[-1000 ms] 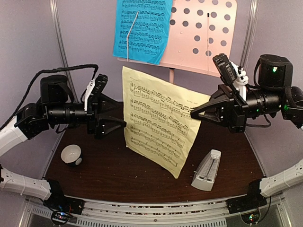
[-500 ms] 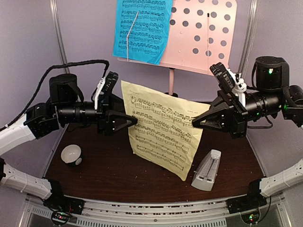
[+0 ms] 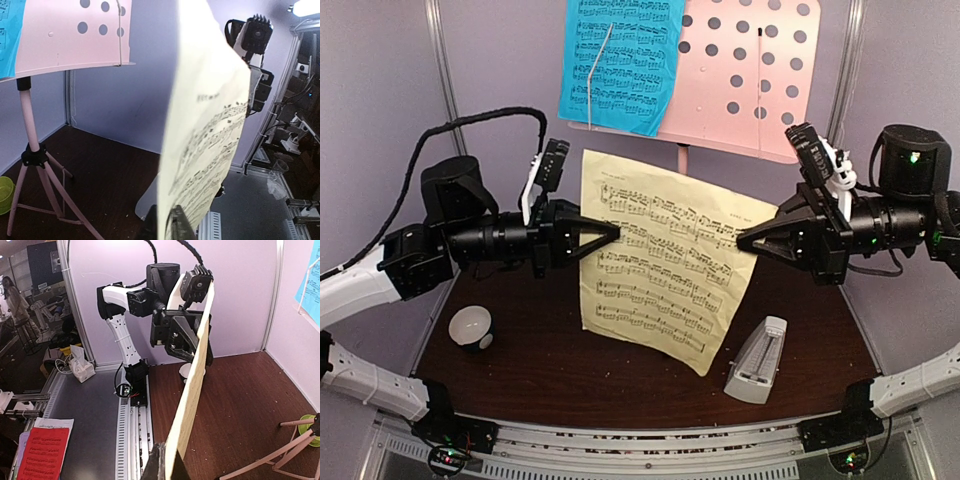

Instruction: Set up the instrument practice props

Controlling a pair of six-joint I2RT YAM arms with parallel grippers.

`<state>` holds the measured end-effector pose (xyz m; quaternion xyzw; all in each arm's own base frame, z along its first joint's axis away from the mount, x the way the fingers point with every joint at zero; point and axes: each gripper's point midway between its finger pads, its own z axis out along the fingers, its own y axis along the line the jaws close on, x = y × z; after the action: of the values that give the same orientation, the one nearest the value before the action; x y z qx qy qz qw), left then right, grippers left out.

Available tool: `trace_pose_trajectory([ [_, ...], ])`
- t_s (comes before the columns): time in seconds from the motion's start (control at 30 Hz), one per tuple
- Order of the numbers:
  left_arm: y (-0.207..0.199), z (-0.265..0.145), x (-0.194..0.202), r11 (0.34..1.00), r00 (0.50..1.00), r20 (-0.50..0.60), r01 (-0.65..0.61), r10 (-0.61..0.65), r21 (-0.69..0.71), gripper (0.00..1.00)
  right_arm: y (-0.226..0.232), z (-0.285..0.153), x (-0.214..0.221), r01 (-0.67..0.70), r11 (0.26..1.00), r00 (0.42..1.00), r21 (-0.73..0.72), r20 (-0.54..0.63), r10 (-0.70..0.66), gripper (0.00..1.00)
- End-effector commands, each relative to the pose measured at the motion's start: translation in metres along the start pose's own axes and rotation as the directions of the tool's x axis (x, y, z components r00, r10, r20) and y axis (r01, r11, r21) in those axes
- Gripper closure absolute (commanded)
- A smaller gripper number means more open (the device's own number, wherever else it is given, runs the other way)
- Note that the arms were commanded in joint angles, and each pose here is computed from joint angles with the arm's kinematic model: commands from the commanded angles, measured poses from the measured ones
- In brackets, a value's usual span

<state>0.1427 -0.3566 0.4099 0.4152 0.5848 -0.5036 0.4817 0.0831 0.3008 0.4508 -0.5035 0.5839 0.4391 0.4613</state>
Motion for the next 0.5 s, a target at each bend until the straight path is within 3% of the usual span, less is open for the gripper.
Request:
trace_pose_trajectory([
  [0.0,0.001,-0.006,-0.041,0.999,0.991,0.133,-0.008,0.013,-0.04,0.99,-0.018,-0.009,-0.015,-0.031,0.992,0.995,0.119,0.094,0.02,1.0],
  [0.1,0.008,-0.01,-0.055,0.995,0.987,0.159,-0.008,0.023,-0.1,1.0,-0.037,-0.021,-0.024,-0.081,0.968,0.988,0.237,0.149,0.046,0.95],
  [0.23,0.012,-0.007,-0.082,0.989,0.986,0.16,-0.029,0.053,-0.146,1.0,-0.067,-0.046,-0.048,-0.198,0.891,0.962,0.408,0.257,0.096,0.64],
  [0.3,0.014,-0.004,-0.093,0.986,0.988,0.14,-0.043,0.066,-0.16,1.0,-0.079,-0.055,-0.059,-0.229,0.852,0.953,0.471,0.287,0.098,0.53],
  [0.47,0.028,-0.004,-0.125,0.972,0.992,0.113,-0.024,0.052,-0.233,1.0,-0.114,-0.088,-0.095,-0.335,0.69,0.911,0.642,0.407,0.064,0.51],
])
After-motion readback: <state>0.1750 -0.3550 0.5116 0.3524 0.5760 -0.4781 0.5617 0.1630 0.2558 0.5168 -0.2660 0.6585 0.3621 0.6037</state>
